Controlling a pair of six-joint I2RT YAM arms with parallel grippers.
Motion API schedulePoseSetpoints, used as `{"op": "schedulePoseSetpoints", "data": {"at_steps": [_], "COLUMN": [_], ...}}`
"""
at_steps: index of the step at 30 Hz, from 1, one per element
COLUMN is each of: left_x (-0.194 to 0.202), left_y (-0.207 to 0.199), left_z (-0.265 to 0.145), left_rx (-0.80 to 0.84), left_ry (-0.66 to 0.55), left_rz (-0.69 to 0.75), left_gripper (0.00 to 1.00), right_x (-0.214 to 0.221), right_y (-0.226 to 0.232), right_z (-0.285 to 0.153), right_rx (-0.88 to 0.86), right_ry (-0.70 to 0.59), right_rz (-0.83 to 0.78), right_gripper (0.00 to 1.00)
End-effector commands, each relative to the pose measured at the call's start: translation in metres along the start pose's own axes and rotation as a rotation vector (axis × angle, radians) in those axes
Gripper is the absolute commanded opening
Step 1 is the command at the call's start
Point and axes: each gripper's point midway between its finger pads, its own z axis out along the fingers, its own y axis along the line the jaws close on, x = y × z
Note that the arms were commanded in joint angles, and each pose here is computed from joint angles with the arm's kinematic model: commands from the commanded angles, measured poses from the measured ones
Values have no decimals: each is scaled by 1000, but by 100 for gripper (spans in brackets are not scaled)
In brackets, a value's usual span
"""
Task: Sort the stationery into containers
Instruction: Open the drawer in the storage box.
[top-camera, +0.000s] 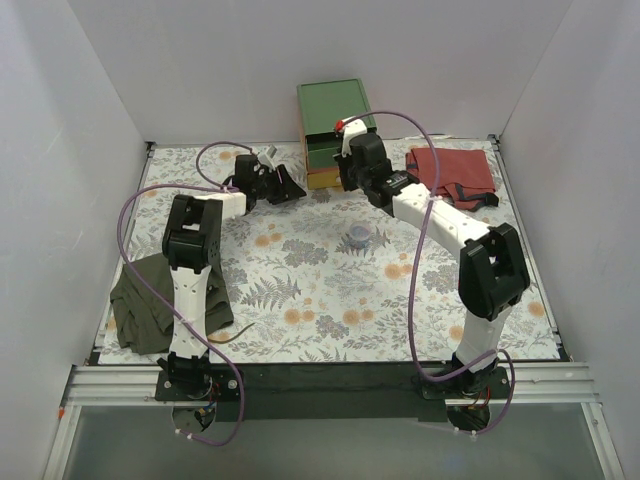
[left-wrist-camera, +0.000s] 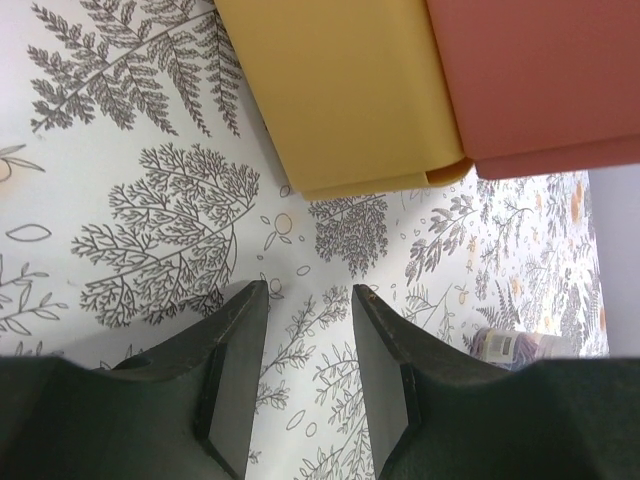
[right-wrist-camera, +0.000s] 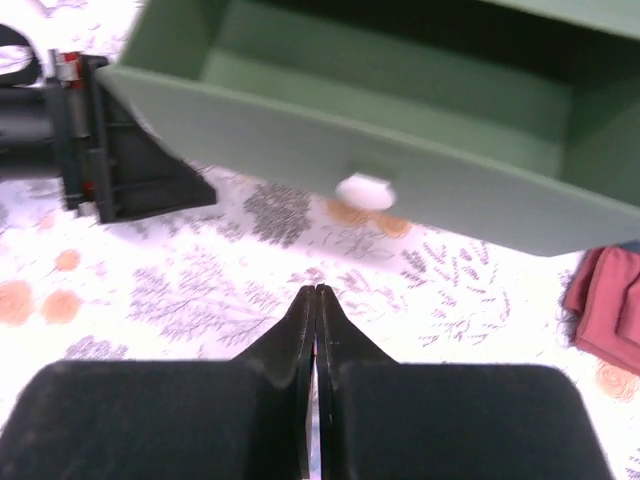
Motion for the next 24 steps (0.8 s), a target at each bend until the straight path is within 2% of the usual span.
{"op": "schedulePoseSetpoints", "data": {"at_steps": [1, 8, 10, 11, 12, 13, 14, 16, 18, 20, 24], "left_x": [-13, -7, -5, -6, -6, -5, -3, -3, 0, 2, 8], "left_y": [-27, -35, -38, -38, -43, -43, -42, -45, -45, -45, -47], "left_z": [-14, -19, -20, -20, -21, -23, -23, -26, -29, -31, -37], "left_rx": [9, -7, -21, -35, -33, -35, -37, -37, -38, -43, -47], "left_ry": [-32, -27, -18, -20, -19, -18, -12, -11, -6, 0, 20], "left_rz": [50, 72, 104, 113, 125, 128, 124, 126, 127, 125, 123], "left_gripper": [39, 39, 39, 40, 40, 40, 40, 40, 37, 37, 38], "right_x": [-17, -19, -28, -34, -39, -51, -56, -67, -80, -97, -112], "right_y": [10, 5, 5, 6, 9, 12, 10, 8, 1, -4, -8], "right_z": [-26, -33, -34, -35, -36, -38, -38, -38, -36, -36, -22], "right_rx": [-40, -18, -31, -42, -75, -98, -107, -102, -77, -60, -73], "right_ry": [-43, -58, -81, -92, -103, -130, -141, -163, -187, -225, -252], "right_rz": [7, -15, -34, -35, -64, -75, -79, -80, -73, -83, -123], "right_gripper": [1, 1, 27, 36, 51, 54, 54, 43, 38, 40, 52]}}
